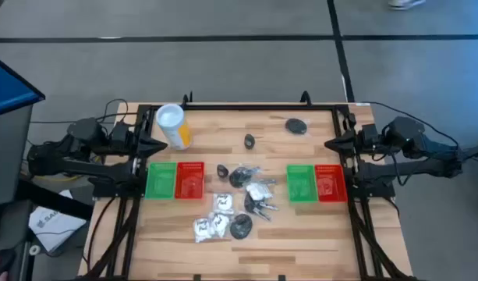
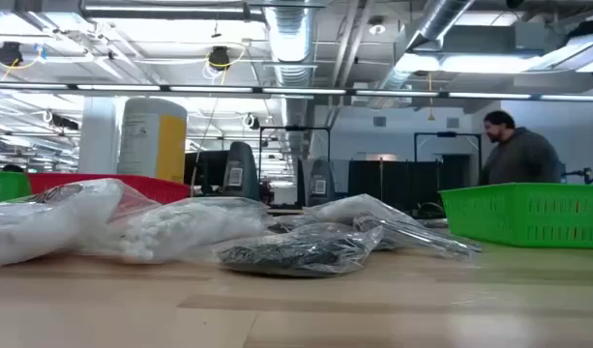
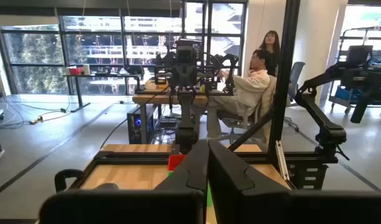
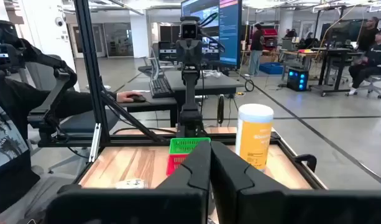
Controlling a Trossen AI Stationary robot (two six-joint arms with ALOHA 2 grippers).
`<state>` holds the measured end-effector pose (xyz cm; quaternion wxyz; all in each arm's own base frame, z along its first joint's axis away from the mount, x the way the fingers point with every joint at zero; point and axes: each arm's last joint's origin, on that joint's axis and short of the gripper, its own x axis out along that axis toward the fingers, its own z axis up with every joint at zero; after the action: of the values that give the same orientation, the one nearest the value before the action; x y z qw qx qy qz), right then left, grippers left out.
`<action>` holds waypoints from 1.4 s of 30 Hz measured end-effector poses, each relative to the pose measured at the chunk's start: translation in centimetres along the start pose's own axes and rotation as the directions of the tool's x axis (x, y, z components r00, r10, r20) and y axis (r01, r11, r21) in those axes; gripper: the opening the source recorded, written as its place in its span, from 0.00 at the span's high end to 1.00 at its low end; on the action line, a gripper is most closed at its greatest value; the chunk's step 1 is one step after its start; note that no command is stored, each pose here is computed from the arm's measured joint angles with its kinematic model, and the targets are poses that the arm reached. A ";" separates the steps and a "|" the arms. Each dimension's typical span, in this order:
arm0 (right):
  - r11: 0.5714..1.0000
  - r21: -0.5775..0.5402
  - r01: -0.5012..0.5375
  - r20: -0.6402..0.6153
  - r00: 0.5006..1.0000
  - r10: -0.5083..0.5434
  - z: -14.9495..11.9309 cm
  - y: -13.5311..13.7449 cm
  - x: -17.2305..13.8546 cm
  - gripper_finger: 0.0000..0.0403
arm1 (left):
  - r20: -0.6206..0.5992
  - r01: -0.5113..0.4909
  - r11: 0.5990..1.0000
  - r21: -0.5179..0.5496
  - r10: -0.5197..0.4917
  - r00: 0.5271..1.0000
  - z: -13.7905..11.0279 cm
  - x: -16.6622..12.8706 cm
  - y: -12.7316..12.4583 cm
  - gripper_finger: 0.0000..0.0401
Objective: Pick & Place Travel size toiletries
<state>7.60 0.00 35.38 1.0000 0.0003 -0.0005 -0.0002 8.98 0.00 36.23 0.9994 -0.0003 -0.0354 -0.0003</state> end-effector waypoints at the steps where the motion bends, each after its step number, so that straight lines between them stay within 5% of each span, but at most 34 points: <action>1: 1.000 0.000 0.000 0.000 1.000 0.000 0.0 0.0 0.0 1.00 | 0.000 0.000 1.000 0.000 0.000 1.000 0.0 0.0 0.0 1.00; 42: 1.000 -0.015 0.001 0.000 1.000 -0.001 0.0 0.0 0.0 1.00 | 0.023 0.000 1.000 0.000 0.000 1.000 0.2 0.0 0.0 1.00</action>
<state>7.60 -0.01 35.38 1.0000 -0.0072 -0.0006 -0.0006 8.96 0.00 36.45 0.9989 -0.0004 -0.0469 -0.0002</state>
